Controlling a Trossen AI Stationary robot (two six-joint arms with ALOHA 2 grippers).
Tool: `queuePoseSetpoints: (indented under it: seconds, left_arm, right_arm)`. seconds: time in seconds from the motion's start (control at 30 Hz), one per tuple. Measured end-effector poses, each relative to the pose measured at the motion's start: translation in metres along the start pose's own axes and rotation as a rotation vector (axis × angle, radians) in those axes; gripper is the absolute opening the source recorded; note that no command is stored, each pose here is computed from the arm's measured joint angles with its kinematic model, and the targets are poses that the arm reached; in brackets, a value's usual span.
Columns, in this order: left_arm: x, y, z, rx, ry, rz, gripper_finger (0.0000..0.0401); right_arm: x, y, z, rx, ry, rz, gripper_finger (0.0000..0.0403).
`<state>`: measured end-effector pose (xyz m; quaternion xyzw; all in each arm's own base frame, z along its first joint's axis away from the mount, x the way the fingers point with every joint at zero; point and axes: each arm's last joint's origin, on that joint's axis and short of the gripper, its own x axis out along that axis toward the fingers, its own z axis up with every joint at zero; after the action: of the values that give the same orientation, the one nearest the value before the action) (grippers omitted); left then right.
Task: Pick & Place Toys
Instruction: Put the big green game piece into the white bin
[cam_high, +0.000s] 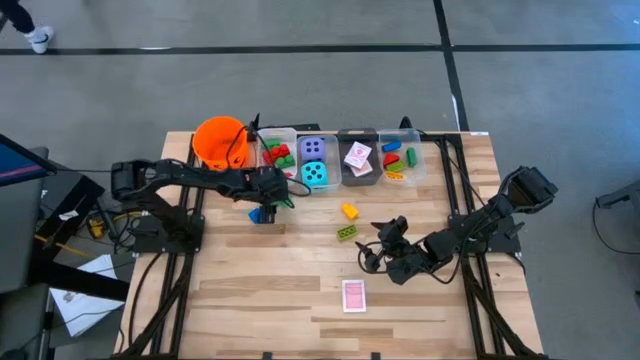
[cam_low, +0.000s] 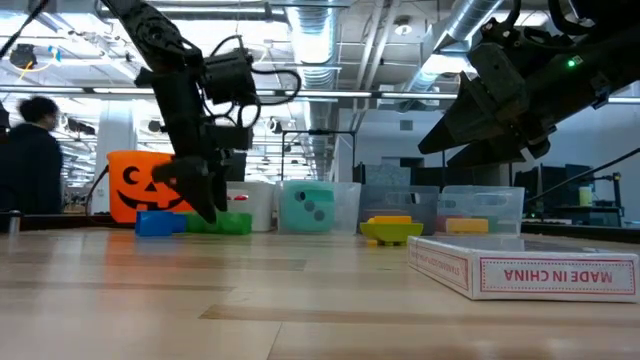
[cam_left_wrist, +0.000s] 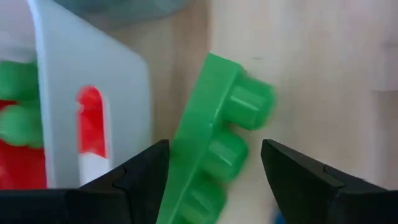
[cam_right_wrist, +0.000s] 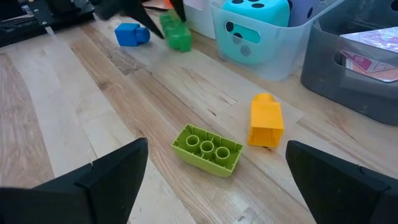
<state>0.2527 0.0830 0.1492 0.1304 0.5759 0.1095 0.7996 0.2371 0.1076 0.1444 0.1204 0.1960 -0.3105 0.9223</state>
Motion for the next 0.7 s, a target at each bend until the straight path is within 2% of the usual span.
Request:
queuePoseSetpoints:
  seconds: [0.17,0.43,0.57,0.7]
  left_arm:
    - [0.015,-0.004,-0.001,0.01,0.038,-0.013,0.0247]
    - [0.014,-0.014,0.003,-0.001,0.004,-0.104,0.0229]
    - [0.011,-0.02,0.005,-0.012,-0.012,-0.142,0.0196]
    - [0.008,-0.028,0.008,0.004,-0.022,-0.15,0.0136]
  right_arm:
    - [0.0,0.0,0.0,-0.002,0.001,-0.001,0.0374]
    - [0.0,0.0,0.0,-0.004,0.002,-0.002,0.0374]
    - [0.0,-0.001,-0.001,-0.007,0.003,-0.004,0.0374]
    - [0.0,-0.001,-0.001,-0.008,0.004,-0.004,0.0374]
